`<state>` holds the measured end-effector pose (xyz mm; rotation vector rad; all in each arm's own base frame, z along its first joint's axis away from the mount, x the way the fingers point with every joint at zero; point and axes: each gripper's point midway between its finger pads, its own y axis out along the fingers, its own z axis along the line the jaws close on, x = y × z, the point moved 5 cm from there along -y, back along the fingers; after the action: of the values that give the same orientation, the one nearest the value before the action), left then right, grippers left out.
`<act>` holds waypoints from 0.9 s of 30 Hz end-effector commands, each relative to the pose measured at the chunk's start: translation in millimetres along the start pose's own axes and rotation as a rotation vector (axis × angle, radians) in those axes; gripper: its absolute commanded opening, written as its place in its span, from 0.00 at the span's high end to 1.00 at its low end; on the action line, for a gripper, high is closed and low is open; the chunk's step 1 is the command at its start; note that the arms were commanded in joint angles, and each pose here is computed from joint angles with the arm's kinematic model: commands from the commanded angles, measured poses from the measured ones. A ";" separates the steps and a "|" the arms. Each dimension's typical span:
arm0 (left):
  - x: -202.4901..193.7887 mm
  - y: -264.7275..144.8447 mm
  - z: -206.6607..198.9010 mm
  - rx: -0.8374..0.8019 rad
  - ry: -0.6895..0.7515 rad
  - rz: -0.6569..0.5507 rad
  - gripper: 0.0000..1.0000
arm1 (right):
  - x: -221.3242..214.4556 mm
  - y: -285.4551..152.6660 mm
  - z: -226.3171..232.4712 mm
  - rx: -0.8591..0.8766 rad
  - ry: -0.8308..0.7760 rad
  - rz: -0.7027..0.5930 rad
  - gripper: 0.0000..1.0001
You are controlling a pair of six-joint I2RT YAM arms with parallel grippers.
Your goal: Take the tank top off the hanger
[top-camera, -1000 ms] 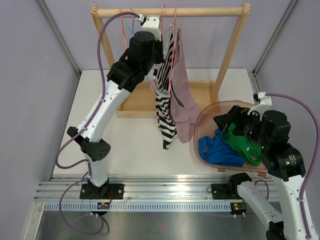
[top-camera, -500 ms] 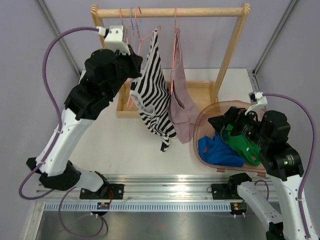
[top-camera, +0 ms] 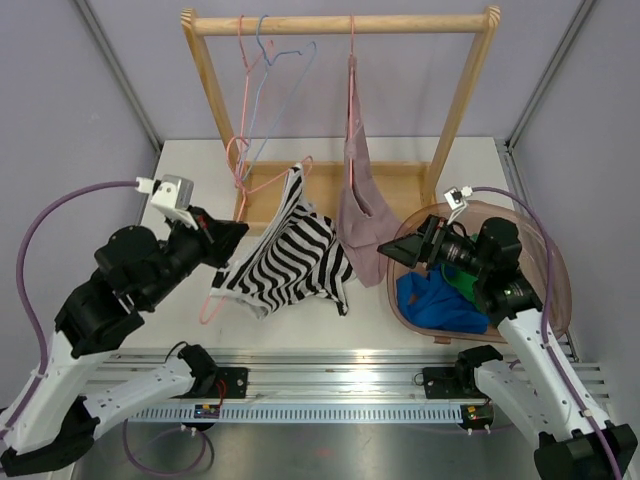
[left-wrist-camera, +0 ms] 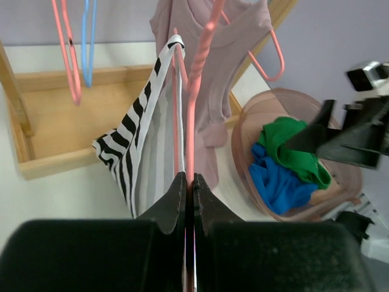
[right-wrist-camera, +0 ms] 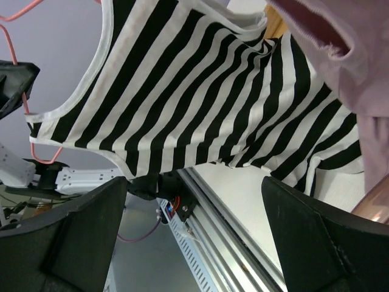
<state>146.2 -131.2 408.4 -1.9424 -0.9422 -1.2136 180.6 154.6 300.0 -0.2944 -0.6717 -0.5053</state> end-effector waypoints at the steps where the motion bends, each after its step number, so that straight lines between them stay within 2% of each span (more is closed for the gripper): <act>1: -27.5 -14.1 -4.8 -0.095 -0.046 0.093 1.00 | 0.9 4.8 24.6 0.182 -0.053 -0.038 0.00; 6: -88.9 -28.1 -6.1 -0.242 -0.075 0.278 1.00 | -25.1 30.5 14.7 0.141 -0.091 -0.055 0.03; 8: -101.7 -30.5 -9.7 -0.294 -0.106 0.311 1.00 | -41.5 42.7 18.6 0.151 -0.120 -0.032 0.05; 9: -109.3 -31.8 -12.1 -0.335 -0.121 0.320 1.00 | -41.4 48.1 13.9 0.112 -0.121 -0.065 0.06; 15: -122.5 -29.8 -18.5 -0.405 -0.190 0.330 1.00 | -54.1 80.1 1.8 -0.013 -0.166 -0.062 0.17; 20: -133.9 -20.4 -15.6 -0.382 -0.210 0.350 1.00 | -71.3 105.7 -11.1 -0.110 -0.219 0.018 0.26; 24: -134.9 -16.6 -12.1 -0.351 -0.223 0.331 1.00 | -76.9 113.9 -13.6 -0.166 -0.253 0.010 0.29; 26: -132.3 -16.4 -14.6 -0.367 -0.226 0.323 1.00 | -77.5 116.2 -16.6 -0.179 -0.256 0.012 0.37; 27: -130.7 -17.2 -16.1 -0.377 -0.227 0.320 1.00 | -75.9 116.6 -20.4 -0.203 -0.262 -0.002 0.50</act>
<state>83.6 -157.1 272.0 -2.3719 -0.4504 -0.9628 185.3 269.3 201.7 -0.5446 -0.8102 -0.4288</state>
